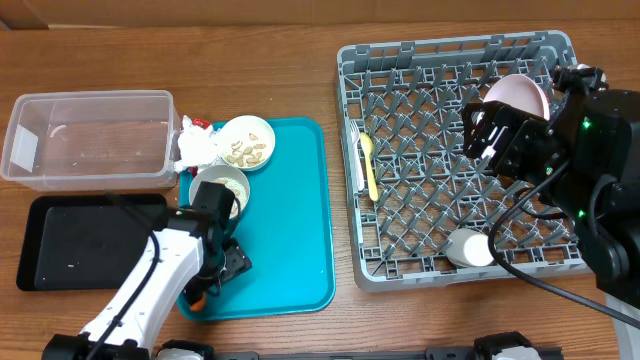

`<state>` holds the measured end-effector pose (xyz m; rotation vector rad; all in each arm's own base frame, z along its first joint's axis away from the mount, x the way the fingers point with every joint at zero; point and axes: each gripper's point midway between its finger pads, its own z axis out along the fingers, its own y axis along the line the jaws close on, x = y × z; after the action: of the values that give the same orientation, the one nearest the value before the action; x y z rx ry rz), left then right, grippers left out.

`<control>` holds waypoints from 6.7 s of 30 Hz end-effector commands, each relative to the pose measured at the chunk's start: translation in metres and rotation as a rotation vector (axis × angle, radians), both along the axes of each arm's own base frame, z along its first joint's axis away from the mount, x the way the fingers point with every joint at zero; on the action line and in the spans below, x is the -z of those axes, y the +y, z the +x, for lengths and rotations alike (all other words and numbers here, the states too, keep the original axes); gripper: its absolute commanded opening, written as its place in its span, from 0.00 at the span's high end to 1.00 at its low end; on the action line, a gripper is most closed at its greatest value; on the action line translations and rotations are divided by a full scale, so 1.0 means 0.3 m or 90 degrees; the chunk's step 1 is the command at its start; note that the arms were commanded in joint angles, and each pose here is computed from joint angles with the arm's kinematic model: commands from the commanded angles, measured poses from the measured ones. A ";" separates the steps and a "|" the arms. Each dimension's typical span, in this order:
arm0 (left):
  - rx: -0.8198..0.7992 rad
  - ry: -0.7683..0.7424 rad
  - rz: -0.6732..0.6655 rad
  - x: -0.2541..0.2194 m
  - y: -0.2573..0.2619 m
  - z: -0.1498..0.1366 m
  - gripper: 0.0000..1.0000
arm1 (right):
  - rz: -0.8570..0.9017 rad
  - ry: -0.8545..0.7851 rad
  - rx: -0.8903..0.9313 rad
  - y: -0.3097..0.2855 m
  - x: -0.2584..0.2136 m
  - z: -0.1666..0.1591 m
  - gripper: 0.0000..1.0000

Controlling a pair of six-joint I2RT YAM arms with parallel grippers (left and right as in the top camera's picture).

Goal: Sort waste into correct bins and load items into the dishwasher rack
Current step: 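Grasp the orange carrot on the teal tray with the left gripper, then carry the carrot left and drop it onto the black tray, then reach the left gripper to the front rice bowl and grasp its rim, then lift the bowl and tip its rice onto the black tray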

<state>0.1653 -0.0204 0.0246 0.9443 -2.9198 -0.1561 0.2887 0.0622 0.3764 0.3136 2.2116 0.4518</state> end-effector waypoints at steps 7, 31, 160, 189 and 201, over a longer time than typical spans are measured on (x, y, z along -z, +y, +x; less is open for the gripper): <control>0.066 -0.050 0.093 0.002 0.087 0.067 0.18 | -0.004 -0.012 0.005 -0.007 -0.017 0.007 0.00; 0.106 -0.083 0.067 0.072 0.066 0.083 0.18 | -0.007 0.004 0.004 -0.002 0.009 0.040 0.00; 0.295 -0.155 -0.134 -0.330 -0.235 0.493 0.96 | -0.024 0.047 0.016 -0.021 0.055 0.007 0.00; -0.141 -0.549 -0.326 -0.418 0.504 0.285 0.96 | -0.028 0.042 0.023 -0.028 0.051 0.013 0.00; -0.012 -0.840 -0.343 -0.427 0.526 0.269 0.96 | -0.028 0.037 0.023 -0.027 0.046 0.016 0.00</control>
<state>0.2431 0.1549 0.1296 1.4374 -3.4422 1.4216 0.2926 0.0564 0.3560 0.3488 2.2902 0.3875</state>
